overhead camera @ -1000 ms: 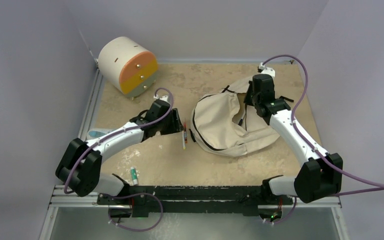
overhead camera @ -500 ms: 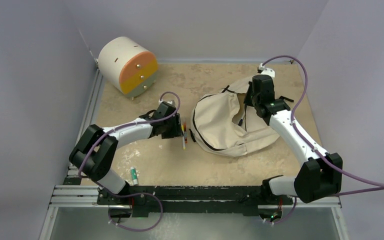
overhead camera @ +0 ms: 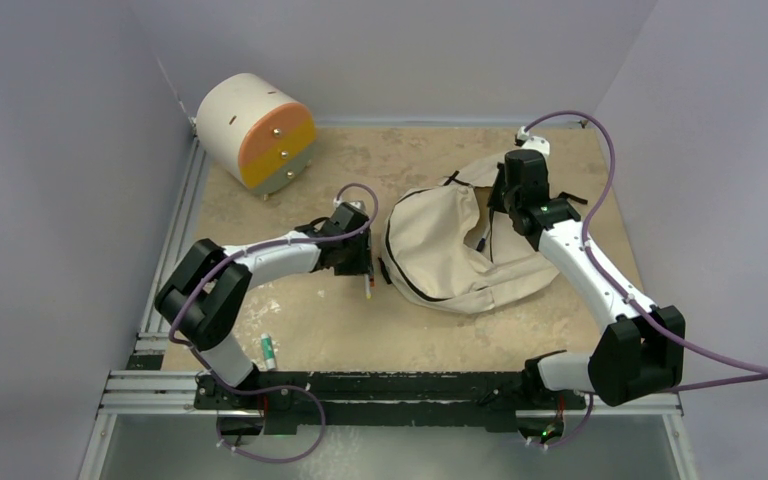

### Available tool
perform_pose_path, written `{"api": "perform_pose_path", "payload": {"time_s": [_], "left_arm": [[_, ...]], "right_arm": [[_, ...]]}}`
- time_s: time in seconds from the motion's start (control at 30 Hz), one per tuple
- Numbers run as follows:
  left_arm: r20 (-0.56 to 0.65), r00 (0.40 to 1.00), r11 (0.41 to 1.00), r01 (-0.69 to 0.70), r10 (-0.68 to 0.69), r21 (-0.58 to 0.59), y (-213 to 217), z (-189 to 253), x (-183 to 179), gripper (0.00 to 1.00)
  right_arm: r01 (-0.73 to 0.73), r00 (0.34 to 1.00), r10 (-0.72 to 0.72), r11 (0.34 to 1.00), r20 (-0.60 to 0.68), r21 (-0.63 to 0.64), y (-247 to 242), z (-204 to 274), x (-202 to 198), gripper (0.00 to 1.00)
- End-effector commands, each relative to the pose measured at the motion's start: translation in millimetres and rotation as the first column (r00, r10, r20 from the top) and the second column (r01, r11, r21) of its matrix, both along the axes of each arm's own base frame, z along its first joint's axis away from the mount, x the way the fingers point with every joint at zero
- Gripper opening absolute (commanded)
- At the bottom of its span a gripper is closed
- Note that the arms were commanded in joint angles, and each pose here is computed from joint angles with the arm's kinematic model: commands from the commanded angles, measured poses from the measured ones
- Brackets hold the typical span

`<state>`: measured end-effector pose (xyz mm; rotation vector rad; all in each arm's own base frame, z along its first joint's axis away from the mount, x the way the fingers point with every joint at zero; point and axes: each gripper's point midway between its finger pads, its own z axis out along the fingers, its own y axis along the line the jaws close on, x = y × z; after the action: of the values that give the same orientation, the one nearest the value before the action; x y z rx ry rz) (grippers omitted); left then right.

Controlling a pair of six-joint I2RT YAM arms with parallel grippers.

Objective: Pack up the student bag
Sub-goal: Pick up the stationery from the center of the board.

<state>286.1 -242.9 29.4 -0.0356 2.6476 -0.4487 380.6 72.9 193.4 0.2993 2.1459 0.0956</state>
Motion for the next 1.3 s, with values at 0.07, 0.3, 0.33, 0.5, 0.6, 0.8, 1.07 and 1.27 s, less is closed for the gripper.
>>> {"api": "perform_pose_path", "payload": {"time_s": [0.07,0.3,0.33,0.5,0.6,0.8,1.07,1.27], "left_arm": [[0.031,1.000,0.998,-0.001,-0.001,0.063,4,3,6,0.36],[0.025,1.000,0.997,-0.011,0.009,0.076,11,2,0,0.35],[0.022,1.000,0.997,-0.012,0.010,0.082,13,0,-2,0.35],[0.003,1.000,0.993,-0.001,0.001,0.115,18,-9,-5,0.28],[-0.008,1.000,0.990,0.015,-0.014,0.138,19,-14,-3,0.27],[-0.029,0.999,0.965,0.038,-0.032,0.260,26,-24,0,0.26],[-0.041,0.999,0.910,0.047,-0.033,0.412,44,-32,-3,0.21],[-0.047,0.999,0.908,0.031,-0.012,0.417,47,-28,-8,0.00]], "right_arm": [[0.022,0.997,-0.022,1.000,0.070,0.001,-7,20,3,0.00],[0.013,0.998,-0.013,1.000,0.069,0.009,-4,19,5,0.00],[0.012,0.997,-0.013,1.000,0.070,0.010,-4,19,5,0.00],[0.012,0.997,-0.013,1.000,0.073,0.007,-4,21,4,0.00],[0.015,0.997,-0.016,1.000,0.075,0.004,-5,22,4,0.00],[0.013,0.997,-0.014,1.000,0.073,0.005,-5,22,5,0.00],[0.011,0.997,-0.012,1.000,0.070,0.007,-4,20,5,0.00],[0.012,0.997,-0.013,1.000,0.070,0.009,-4,20,4,0.00]]}}
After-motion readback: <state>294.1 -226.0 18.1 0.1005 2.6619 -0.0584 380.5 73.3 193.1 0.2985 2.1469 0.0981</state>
